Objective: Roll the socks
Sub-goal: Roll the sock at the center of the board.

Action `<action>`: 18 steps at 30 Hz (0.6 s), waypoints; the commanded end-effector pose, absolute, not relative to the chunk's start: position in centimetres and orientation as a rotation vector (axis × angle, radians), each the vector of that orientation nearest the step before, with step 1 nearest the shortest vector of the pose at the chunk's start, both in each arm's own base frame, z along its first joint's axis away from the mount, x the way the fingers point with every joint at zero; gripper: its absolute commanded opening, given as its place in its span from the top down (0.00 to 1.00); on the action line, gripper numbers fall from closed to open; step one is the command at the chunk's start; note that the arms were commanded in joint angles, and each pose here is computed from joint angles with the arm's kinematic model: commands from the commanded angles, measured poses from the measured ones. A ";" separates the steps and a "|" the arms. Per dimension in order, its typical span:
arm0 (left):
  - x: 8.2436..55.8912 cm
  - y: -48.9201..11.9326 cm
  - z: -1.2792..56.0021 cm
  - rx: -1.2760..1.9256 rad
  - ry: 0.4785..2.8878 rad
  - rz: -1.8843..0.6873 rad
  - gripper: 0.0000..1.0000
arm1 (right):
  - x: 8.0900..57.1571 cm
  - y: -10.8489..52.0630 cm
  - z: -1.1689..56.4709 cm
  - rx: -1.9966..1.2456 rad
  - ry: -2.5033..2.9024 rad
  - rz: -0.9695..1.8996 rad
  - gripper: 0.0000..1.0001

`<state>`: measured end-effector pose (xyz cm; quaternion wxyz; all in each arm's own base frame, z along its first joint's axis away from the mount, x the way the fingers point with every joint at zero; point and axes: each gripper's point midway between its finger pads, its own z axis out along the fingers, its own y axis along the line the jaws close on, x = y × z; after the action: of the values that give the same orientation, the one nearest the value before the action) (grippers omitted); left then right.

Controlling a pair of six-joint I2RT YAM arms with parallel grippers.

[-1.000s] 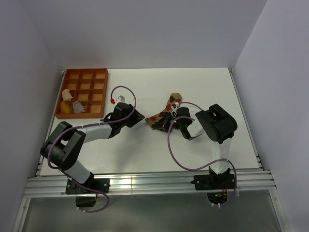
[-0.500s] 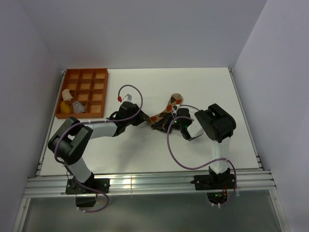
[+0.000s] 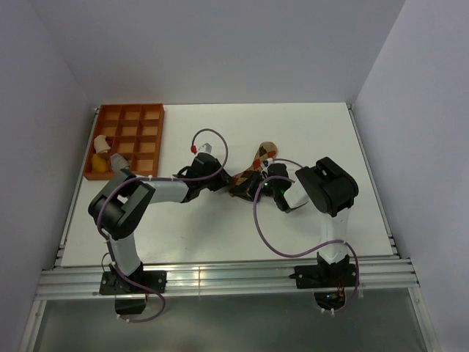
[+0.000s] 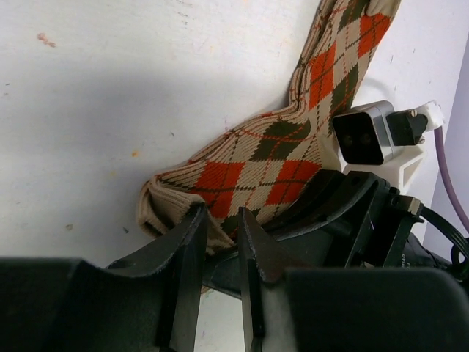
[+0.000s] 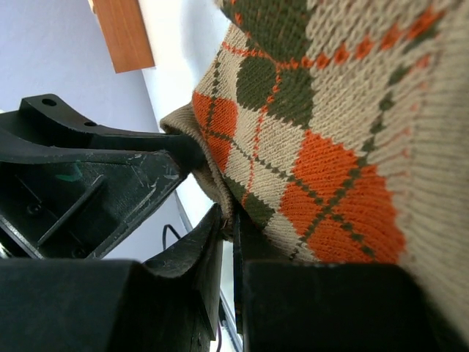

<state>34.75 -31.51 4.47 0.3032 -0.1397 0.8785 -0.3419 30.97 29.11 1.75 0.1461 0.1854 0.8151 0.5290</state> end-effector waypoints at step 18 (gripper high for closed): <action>34.1 -28.8 9.3 -0.353 2.070 -0.992 0.56 | 30.7 28.0 -0.9 0.608 2.453 1.380 1.00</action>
<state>33.37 -29.02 8.18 0.3716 -0.1405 0.8420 -0.3649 31.07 29.22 1.68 0.1419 0.1828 0.8192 0.5248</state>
